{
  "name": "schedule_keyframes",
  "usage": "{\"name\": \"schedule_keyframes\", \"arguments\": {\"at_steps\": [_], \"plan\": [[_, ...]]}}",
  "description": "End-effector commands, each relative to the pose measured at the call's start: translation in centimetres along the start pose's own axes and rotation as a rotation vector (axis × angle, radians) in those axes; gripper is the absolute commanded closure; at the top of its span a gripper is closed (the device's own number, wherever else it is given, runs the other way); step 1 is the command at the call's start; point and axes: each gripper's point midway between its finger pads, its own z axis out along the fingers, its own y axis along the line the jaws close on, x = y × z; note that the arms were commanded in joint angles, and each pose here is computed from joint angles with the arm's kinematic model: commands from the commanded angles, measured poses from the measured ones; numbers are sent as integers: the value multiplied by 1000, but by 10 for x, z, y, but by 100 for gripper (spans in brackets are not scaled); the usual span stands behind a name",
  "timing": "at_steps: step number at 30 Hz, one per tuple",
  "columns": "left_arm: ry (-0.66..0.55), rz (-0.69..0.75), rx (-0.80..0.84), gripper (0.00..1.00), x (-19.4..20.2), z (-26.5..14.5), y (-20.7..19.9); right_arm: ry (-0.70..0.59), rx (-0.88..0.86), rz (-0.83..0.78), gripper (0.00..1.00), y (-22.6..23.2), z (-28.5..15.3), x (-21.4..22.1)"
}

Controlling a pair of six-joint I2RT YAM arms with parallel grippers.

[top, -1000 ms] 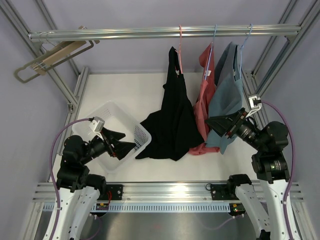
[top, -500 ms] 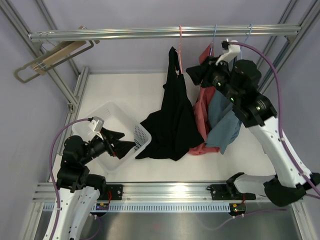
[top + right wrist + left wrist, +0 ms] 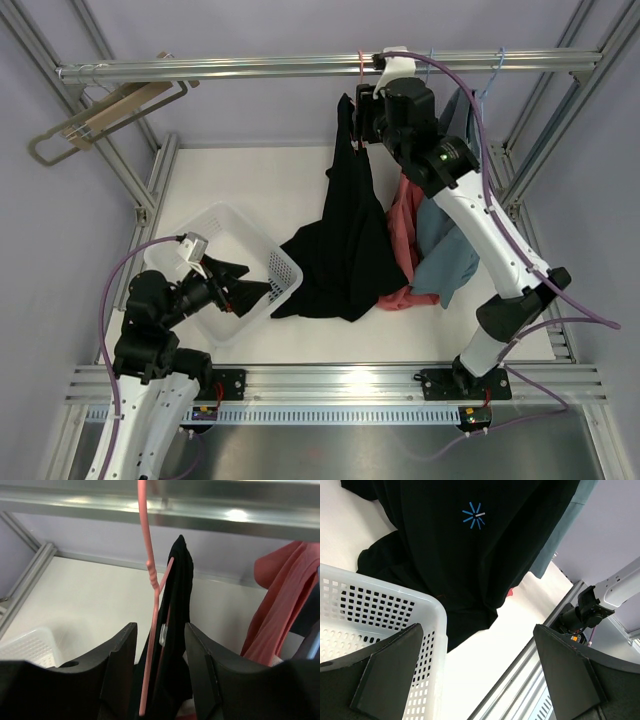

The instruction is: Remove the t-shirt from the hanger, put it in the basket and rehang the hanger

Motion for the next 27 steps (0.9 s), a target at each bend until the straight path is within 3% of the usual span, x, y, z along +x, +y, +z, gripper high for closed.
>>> {"name": "schedule_keyframes", "arguments": {"at_steps": [1,13,19,25,27], "plan": [[0,-10,4,1,0,3,1,-40,62,-63,49,-4,0,-19],[3,-12,6,1,-1,3,0,-4,98,-114,72,3,20,-7],[4,-13,5,1,0,3,0,-48,118,-130,100,-1,16,-22],[8,-19,-2,1,0,4,3,-268,131,-98,100,-7,-9,-86],[8,-20,-6,1,0,4,3,-299,122,-90,100,-7,-12,-88]]}}
